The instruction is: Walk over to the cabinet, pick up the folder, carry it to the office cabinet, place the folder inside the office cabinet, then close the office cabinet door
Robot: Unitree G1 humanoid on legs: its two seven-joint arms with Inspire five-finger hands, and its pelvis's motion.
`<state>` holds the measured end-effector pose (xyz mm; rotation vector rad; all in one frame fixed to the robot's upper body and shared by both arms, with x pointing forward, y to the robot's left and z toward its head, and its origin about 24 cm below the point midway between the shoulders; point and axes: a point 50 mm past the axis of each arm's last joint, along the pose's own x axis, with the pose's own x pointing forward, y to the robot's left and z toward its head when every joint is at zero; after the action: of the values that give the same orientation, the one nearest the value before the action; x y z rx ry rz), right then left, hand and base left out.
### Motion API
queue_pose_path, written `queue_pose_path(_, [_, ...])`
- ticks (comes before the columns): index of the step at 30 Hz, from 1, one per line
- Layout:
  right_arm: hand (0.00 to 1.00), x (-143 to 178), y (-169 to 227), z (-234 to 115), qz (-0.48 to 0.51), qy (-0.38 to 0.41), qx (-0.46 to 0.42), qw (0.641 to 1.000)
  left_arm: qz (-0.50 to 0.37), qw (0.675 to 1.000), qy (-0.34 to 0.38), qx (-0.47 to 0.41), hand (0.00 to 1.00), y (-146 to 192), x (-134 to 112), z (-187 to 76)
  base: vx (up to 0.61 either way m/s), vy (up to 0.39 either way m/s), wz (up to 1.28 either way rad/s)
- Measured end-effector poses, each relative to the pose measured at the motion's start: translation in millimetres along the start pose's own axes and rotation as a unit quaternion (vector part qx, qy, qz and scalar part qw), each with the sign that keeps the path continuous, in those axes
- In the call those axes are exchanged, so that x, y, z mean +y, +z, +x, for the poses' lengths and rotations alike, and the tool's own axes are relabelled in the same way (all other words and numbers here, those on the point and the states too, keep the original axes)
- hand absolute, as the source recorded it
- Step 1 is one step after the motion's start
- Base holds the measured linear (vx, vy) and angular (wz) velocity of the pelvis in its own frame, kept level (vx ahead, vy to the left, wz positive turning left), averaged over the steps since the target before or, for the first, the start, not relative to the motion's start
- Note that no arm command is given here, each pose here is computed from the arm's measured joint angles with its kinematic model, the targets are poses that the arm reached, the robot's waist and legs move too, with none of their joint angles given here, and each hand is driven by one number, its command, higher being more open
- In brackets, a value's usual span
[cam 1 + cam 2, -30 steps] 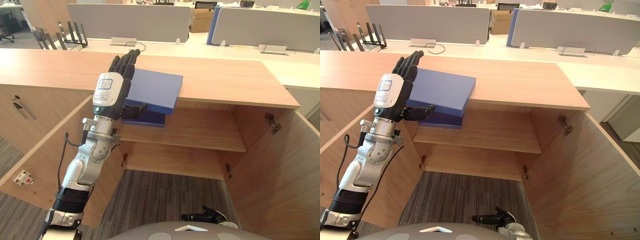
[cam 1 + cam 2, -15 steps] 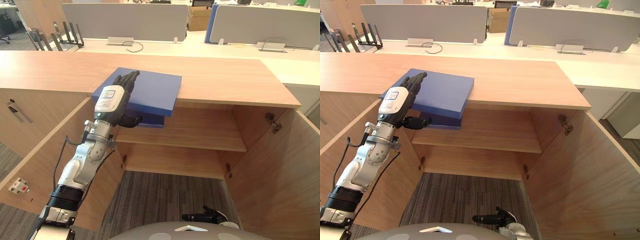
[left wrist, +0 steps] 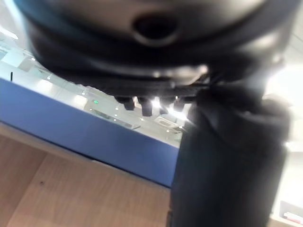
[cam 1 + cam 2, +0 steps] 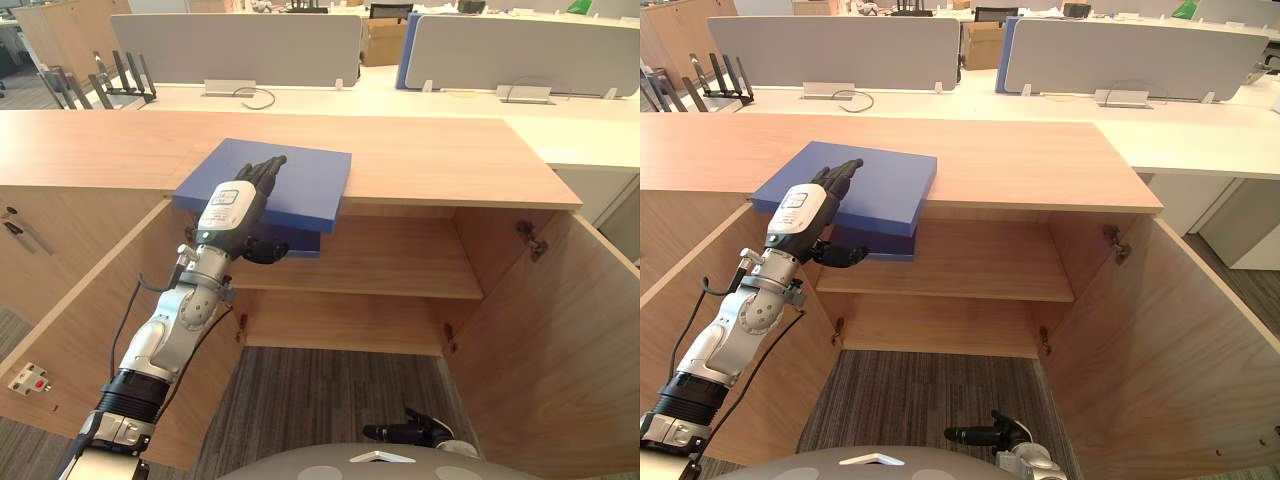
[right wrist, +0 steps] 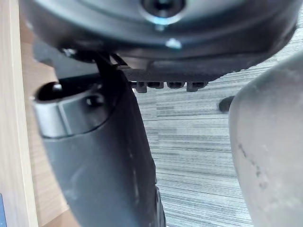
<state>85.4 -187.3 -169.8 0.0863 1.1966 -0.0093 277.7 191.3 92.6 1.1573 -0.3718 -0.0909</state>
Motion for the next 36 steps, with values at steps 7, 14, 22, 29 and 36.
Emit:
queue_pose_path(7, [1.0, 2, 3, 1, -0.032, 0.007, -0.002, 0.999, 0.07, 0.997, -0.038, -0.003, 1.0, -10, -6, 6, 0.0, 0.0, -0.02])
queue_pose_path(14, [1.0, 7, 9, 2, -0.084, 0.016, -0.002, 0.996, 0.139, 0.989, -0.052, -0.022, 1.0, -11, -10, 17, 0.0, 0.0, 0.0])
queue_pose_path(22, [1.0, 8, 12, 3, -0.085, 0.017, -0.011, 0.996, 0.197, 0.979, -0.045, -0.017, 1.0, -21, -5, 27, 0.0, 0.0, -0.02])
queue_pose_path(29, [1.0, 8, 12, 3, -0.084, 0.012, -0.015, 0.996, 0.212, 0.977, -0.002, -0.014, 1.0, -22, 7, 37, 0.0, -0.001, -0.02])
queue_pose_path(36, [1.0, 8, 13, 3, -0.083, 0.01, -0.017, 0.996, 0.236, 0.971, 0.031, -0.02, 0.0, -20, 18, 45, 0.0, 0.0, 0.0])
